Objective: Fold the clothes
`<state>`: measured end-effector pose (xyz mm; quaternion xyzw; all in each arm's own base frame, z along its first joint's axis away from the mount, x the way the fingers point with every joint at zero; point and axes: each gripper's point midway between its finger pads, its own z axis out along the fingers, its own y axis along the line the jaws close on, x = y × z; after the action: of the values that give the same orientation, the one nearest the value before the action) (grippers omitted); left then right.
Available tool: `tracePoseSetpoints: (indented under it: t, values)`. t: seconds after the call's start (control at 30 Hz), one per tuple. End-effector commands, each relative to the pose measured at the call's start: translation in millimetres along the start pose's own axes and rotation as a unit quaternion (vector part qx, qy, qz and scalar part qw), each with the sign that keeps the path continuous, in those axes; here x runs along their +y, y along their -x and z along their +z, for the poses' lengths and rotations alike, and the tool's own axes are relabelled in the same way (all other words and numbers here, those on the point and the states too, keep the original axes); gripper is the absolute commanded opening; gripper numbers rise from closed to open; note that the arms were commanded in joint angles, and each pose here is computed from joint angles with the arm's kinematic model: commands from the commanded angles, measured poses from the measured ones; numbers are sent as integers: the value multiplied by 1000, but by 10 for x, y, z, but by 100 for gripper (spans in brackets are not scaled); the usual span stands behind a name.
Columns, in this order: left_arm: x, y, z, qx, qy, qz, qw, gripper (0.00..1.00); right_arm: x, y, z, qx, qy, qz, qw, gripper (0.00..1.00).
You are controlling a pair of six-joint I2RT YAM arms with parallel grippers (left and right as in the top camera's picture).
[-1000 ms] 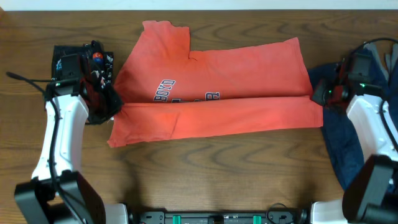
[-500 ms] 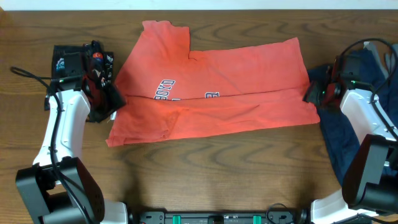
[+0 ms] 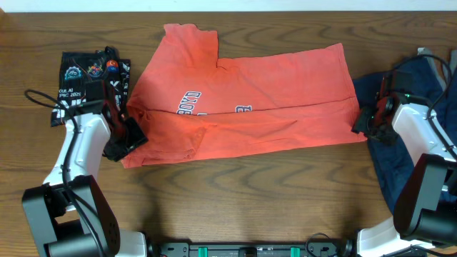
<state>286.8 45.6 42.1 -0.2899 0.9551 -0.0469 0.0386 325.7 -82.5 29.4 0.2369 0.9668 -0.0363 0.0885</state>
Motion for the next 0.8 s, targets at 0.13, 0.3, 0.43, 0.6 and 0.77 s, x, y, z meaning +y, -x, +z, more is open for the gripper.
tracePoseSetpoints:
  t: [0.13,0.3,0.43,0.6,0.77]
  values:
    - [55,42,192,-31,-2,-1,1000,54,51,-255,246,20,22,-8,1000,43]
    - [113,-64,305,-22,3,-1,1000,54,-19,-364,313,29,7,-8,1000,17]
    - [143,-84,319,-21,10,-2,1000,54,-189,-452,326,38,-40,15,998,3]
    - [204,-143,319,-10,25,-8,1000,54,-275,-574,304,62,-62,20,996,1]
    - [405,-248,299,4,78,-35,996,54,-330,-768,264,101,-75,24,992,2]
